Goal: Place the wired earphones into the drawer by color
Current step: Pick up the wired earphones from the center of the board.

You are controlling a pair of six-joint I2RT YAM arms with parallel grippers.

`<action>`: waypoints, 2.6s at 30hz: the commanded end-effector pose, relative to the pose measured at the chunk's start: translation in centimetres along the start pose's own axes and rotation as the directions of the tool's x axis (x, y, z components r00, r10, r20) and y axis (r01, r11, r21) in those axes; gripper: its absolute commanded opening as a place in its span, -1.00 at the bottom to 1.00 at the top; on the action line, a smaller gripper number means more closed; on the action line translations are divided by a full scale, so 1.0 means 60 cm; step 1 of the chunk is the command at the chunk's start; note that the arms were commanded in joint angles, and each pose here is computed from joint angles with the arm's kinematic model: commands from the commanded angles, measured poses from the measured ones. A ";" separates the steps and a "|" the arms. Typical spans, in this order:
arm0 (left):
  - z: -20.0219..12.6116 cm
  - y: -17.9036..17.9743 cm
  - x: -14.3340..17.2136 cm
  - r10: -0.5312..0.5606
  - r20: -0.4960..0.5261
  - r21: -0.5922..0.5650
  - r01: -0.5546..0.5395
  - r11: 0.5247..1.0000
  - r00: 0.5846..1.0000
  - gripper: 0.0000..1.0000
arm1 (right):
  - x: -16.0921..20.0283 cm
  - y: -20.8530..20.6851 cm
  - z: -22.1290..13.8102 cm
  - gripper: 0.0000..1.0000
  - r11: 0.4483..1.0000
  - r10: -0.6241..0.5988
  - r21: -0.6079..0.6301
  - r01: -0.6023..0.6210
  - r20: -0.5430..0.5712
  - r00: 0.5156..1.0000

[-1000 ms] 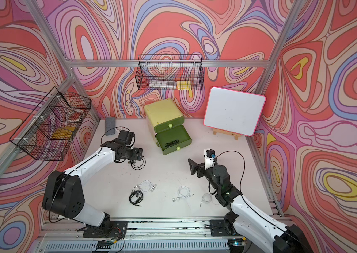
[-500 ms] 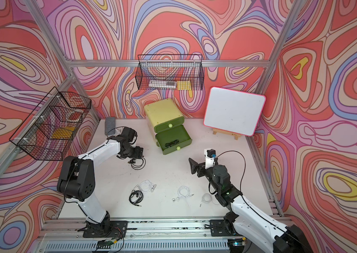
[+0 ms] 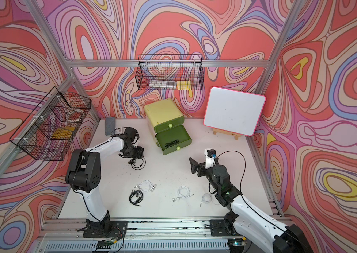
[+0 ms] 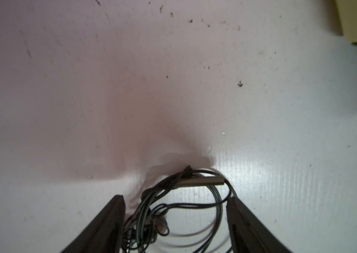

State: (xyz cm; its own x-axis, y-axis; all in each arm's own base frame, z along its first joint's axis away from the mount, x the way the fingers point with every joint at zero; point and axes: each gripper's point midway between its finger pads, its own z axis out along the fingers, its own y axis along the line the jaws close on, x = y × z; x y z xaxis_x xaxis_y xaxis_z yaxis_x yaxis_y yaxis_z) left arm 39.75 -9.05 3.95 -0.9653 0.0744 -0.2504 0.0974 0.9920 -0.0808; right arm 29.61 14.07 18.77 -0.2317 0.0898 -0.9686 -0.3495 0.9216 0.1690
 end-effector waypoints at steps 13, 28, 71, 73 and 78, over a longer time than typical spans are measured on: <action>0.015 -0.010 0.045 -0.013 -0.092 0.058 0.018 0.998 0.996 0.23 | -0.007 -0.007 -0.001 0.97 1.000 -0.008 0.020 0.008 0.018 1.000; 0.007 -0.019 0.076 -0.055 -0.095 0.097 0.064 0.993 0.994 -0.21 | -0.009 -0.007 -0.003 0.97 1.000 -0.005 0.020 0.004 0.022 1.000; -0.121 -0.007 0.048 -0.016 0.129 -0.062 0.024 0.998 0.992 -1.00 | -0.013 -0.010 -0.008 0.96 1.000 -0.003 0.031 0.002 0.034 0.999; -0.139 -0.011 0.044 -0.004 0.155 -0.067 0.015 0.998 0.988 -1.00 | -0.013 -0.010 -0.008 0.97 1.000 -0.002 0.031 0.001 0.035 0.999; -0.192 -0.026 0.034 0.041 0.237 -0.092 -0.020 0.996 0.971 -1.00 | -0.015 -0.011 -0.009 0.97 0.999 -0.002 0.033 0.000 0.039 0.999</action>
State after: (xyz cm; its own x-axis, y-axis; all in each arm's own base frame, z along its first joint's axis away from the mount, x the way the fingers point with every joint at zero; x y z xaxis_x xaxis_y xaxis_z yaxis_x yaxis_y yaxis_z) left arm 35.31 -9.44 12.79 -0.8912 0.0685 -0.4485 0.0900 0.9956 -0.0269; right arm 29.54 13.66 19.60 -0.2056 0.1035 -0.9732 -0.3364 0.9263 0.1696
